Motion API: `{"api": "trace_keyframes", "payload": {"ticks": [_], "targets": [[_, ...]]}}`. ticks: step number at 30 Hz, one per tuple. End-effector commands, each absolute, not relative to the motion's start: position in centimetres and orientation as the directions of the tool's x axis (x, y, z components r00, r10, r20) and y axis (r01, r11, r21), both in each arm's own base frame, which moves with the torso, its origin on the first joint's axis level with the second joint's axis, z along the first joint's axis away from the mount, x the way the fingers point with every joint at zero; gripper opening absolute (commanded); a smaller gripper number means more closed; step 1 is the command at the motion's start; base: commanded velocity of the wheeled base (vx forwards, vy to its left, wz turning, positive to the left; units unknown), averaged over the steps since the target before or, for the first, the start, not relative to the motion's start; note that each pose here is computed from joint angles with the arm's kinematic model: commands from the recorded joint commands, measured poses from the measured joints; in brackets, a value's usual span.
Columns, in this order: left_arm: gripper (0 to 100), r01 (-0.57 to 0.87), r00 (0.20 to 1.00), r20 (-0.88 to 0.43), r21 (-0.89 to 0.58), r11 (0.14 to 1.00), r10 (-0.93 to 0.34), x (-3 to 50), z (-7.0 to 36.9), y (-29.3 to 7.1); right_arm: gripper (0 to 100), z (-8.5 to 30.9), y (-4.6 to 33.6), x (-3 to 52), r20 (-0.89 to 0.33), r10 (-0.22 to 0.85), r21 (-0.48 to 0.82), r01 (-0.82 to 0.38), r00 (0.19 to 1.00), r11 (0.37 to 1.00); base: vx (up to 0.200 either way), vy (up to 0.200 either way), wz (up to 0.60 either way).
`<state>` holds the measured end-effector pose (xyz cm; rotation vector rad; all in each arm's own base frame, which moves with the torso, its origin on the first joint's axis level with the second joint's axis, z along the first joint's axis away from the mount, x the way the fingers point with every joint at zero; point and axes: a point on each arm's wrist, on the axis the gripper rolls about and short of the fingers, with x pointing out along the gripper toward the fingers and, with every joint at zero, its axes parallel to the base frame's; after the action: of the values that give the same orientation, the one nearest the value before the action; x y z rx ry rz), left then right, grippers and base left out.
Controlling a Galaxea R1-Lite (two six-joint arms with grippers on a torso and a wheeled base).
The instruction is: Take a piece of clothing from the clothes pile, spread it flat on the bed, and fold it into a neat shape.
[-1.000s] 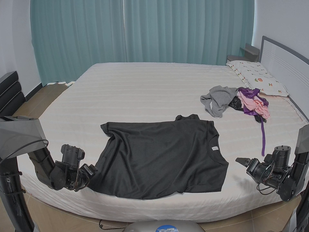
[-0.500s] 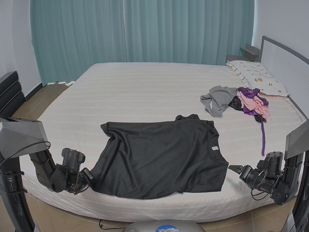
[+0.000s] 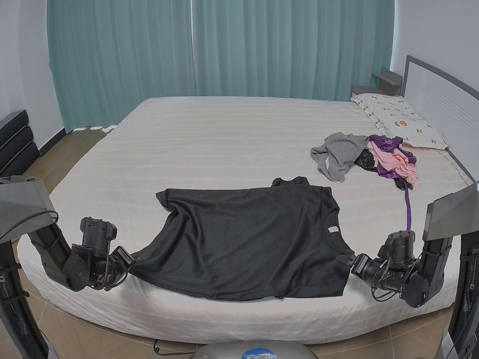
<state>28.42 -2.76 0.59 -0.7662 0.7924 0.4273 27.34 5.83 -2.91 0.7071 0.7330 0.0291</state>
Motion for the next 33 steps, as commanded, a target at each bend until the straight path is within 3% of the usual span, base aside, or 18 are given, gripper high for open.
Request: {"api": "trace_keyframes", "payload": {"ticks": [1, 10, 11, 18, 23, 33], "targets": [[0, -0.602, 0.654, -0.753, -0.462, 0.651, 0.069, 28.4, 1.1, -2.5, 100, -3.5, 7.0, 28.4, -0.604, 0.276, 0.594, 0.191, 0.748, 0.782, 0.000, 0.000, 0.00], [0, -0.600, 0.657, -0.751, -0.466, 0.650, 0.068, 28.4, 1.2, -2.5, 100, -4.6, 7.5, 29.0, -0.641, 0.277, 0.570, 0.203, 0.716, 0.796, 0.000, 0.000, 0.00], [0, -0.599, 0.658, -0.750, -0.467, 0.650, 0.068, 28.4, 1.3, -2.5, 0, -4.6, 7.6, 29.1, -0.638, 0.279, 0.571, 0.198, 0.718, 0.796, 0.000, 0.000, 0.00], [0, -0.598, 0.661, -0.748, -0.469, 0.650, 0.068, 28.5, 1.3, -2.5, 0, -4.5, 7.8, 30.0, -0.631, 0.245, 0.552, 0.205, 0.736, 0.808, 0.000, 0.000, 0.00], [0, -0.601, 0.668, -0.741, -0.482, 0.637, 0.069, 28.8, 1.4, -2.3, 0, -3.0, 8.0, 32.5, -0.553, 0.181, 0.561, 0.203, 0.813, 0.803, 0.000, 0.000, 0.00], [0, -0.580, 0.726, -0.683, -0.544, 0.606, 0.081, 29.5, 1.7, -2.0, 0, 2.8, 8.0, 38.1, -0.430, 0.097, 0.588, 0.196, 0.898, 0.785, 0.000, 0.000, 0.00]]}}
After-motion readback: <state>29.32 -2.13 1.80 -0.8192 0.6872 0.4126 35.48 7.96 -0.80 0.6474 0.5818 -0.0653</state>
